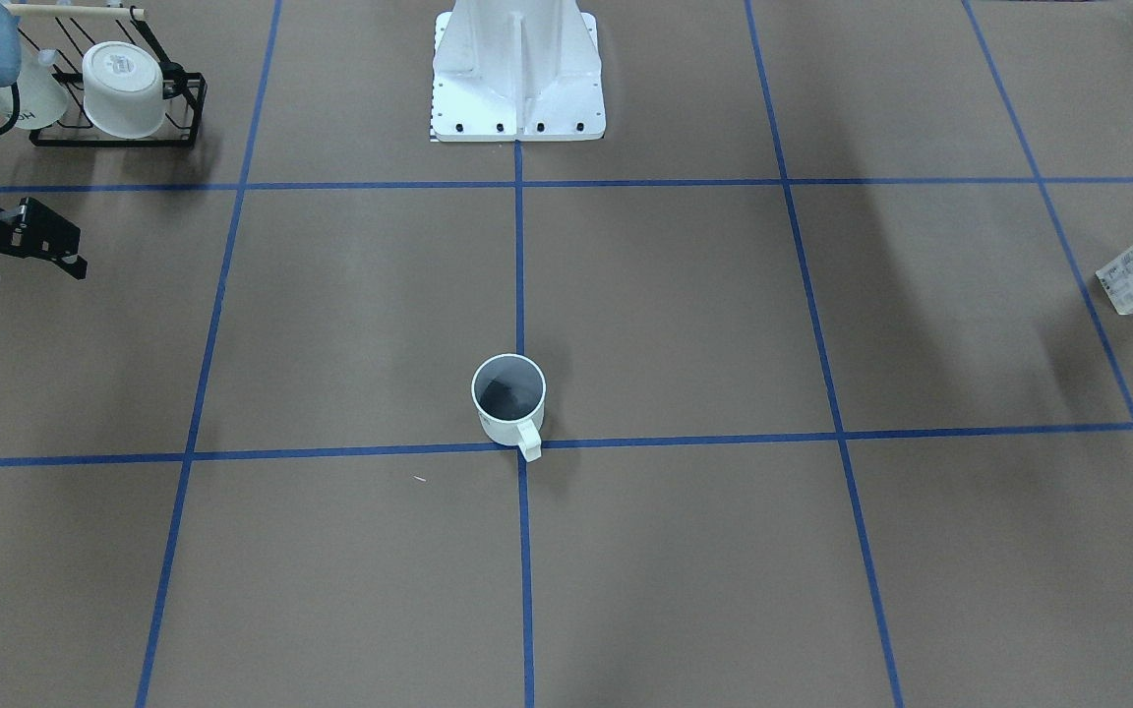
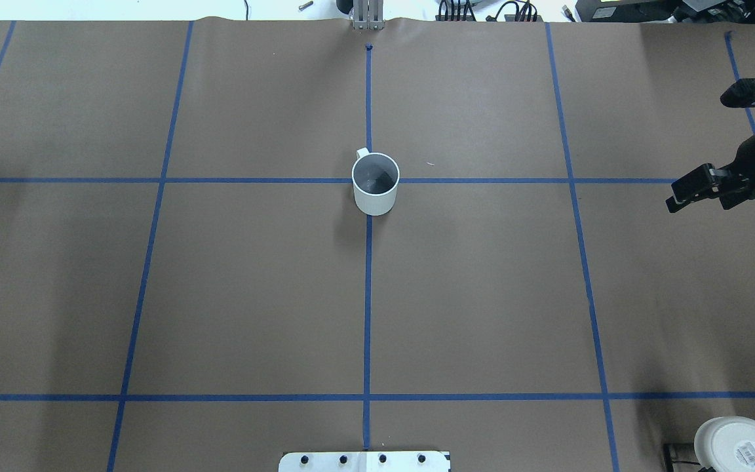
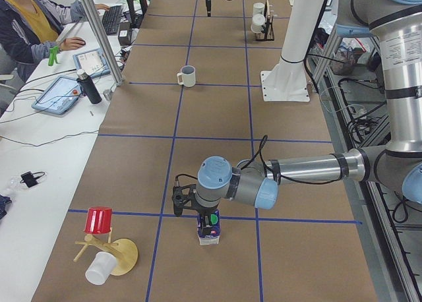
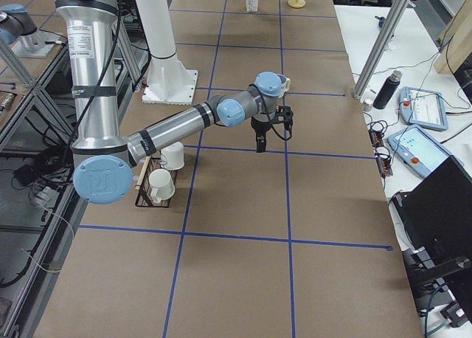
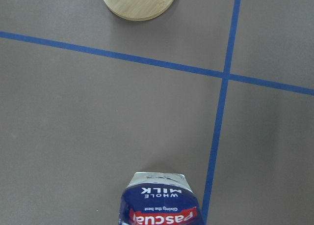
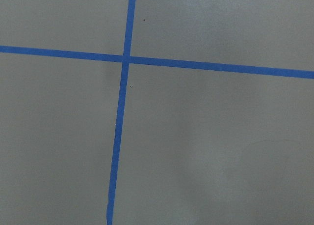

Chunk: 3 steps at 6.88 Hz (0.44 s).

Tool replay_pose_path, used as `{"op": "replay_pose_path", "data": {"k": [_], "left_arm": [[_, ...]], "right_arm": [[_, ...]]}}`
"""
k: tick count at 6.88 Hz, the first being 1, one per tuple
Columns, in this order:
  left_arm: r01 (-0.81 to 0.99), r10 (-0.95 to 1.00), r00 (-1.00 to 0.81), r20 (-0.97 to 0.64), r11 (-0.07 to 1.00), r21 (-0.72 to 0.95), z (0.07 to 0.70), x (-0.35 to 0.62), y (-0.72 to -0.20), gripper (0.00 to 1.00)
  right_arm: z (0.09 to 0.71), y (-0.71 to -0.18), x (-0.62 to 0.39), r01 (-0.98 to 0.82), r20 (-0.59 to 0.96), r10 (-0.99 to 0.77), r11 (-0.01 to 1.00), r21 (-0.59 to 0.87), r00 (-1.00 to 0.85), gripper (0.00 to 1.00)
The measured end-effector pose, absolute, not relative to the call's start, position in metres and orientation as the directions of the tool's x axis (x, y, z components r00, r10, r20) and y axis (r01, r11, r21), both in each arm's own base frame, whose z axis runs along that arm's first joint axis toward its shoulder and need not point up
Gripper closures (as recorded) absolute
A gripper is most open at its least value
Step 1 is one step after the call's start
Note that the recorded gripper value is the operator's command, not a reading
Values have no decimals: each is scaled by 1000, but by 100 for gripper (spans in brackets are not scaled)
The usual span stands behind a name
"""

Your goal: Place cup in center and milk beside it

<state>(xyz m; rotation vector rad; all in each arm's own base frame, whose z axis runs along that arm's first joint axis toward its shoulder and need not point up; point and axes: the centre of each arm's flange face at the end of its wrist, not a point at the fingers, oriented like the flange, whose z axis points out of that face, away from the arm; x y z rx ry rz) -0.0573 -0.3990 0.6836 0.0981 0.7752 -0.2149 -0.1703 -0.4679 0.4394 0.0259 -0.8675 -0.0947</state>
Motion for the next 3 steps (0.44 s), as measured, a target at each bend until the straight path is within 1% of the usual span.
{"op": "replay_pose_path", "data": {"k": [1,2,3], "left_arm": [[219,-141,697,-703,975,22,697,-55,-395,9],[219,-137,695,-706,975,27,705,-55,-394,51],[220,-136,691,-710,975,27,707,-54,-394,100]], "right_arm": [[440,-468,-169,74,760,-95,995,62,643,0],[440,-467,-168,73,761,-95,995,62,642,0],[440,-467,-167,71,761,-94,995,63,642,0]]}}
